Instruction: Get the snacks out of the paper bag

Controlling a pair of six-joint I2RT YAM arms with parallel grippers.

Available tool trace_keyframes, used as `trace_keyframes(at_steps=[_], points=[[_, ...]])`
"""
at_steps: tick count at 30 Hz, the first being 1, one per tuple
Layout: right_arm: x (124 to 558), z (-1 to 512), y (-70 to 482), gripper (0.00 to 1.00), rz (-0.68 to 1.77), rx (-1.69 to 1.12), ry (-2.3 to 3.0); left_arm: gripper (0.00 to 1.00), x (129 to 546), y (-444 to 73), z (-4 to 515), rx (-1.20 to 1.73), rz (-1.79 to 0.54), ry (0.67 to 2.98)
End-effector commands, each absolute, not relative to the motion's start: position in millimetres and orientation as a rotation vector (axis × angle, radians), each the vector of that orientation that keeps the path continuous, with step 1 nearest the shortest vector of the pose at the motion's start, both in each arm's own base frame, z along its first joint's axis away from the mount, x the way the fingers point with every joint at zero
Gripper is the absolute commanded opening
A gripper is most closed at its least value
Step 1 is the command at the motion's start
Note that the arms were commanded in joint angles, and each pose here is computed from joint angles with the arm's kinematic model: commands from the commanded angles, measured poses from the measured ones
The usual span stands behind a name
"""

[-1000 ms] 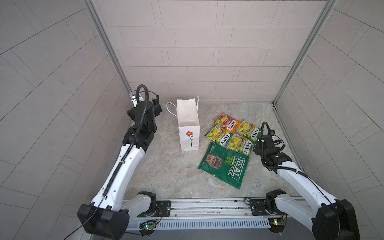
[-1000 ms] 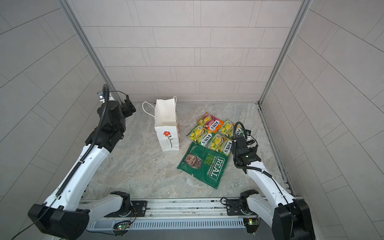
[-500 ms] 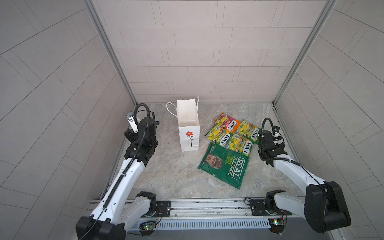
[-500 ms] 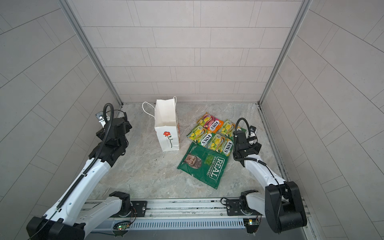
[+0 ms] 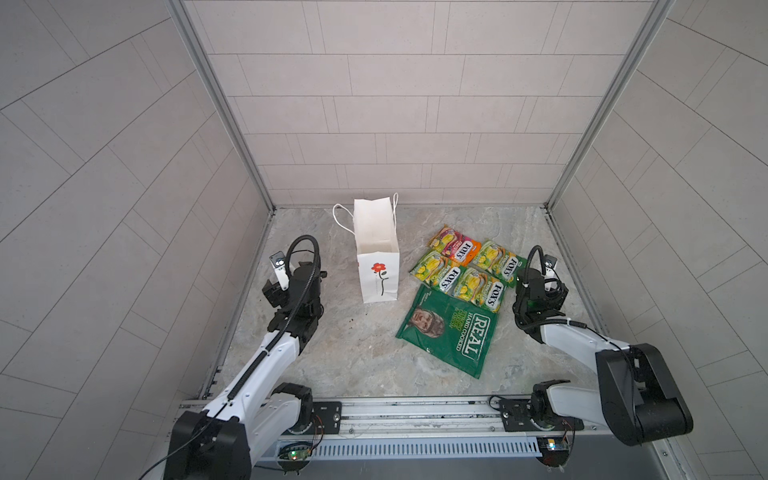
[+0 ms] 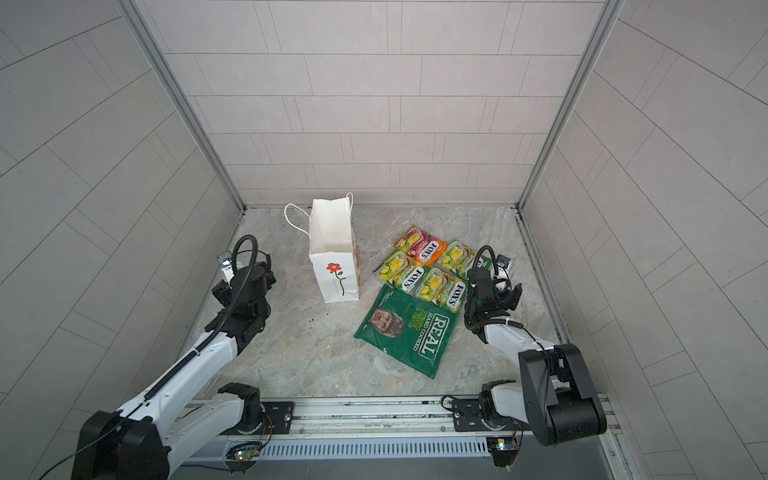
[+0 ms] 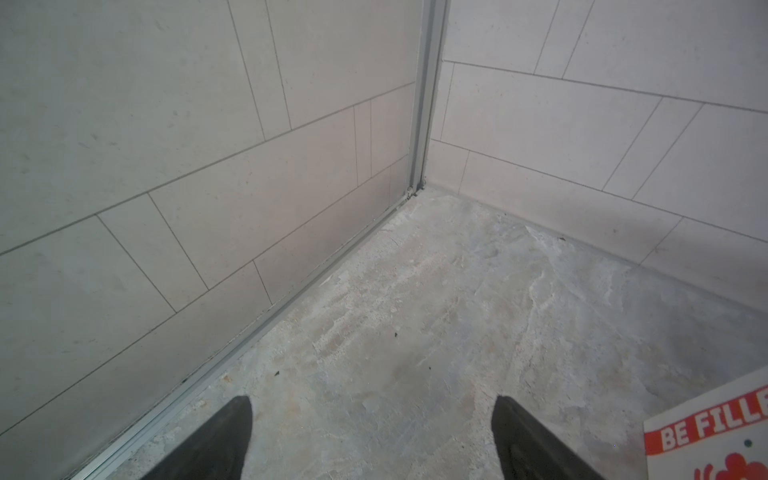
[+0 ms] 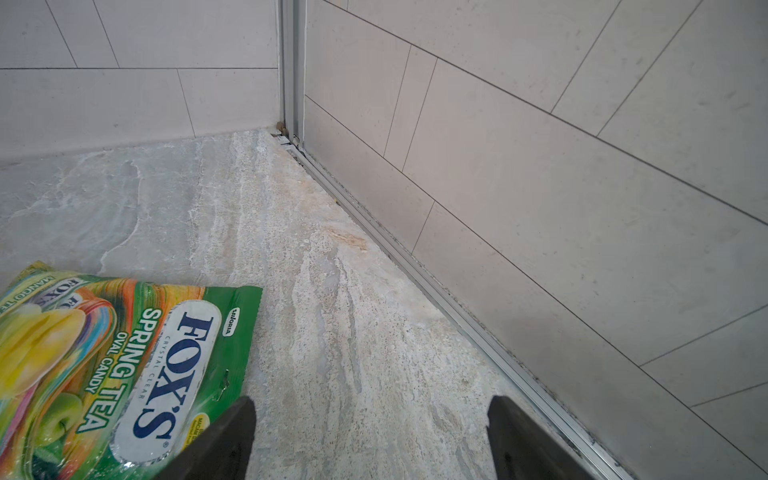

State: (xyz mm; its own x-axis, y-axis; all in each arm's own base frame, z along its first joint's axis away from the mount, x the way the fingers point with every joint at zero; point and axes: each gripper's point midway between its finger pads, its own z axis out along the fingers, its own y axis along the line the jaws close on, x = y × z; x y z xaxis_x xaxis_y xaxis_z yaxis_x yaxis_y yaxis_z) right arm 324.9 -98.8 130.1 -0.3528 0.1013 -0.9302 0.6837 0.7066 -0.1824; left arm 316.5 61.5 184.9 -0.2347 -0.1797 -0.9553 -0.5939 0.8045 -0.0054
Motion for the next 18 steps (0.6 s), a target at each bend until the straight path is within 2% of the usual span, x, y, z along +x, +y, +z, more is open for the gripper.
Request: trace_keyframes(at_steps=[1, 10, 18], points=[[330, 136, -102, 0.89, -0.724, 0.596, 1.829, 0.95, 332, 52, 189, -0.503, 0.392, 1.746], [344, 125, -92, 0.89, -0.681, 0.523, 1.877, 0.99, 358, 32, 147, -0.271, 0.375, 1.820], [355, 122, -82, 0.89, -0.606, 0.467, 1.858, 1.00, 369, 31, 127, -0.210, 0.334, 1.815]])
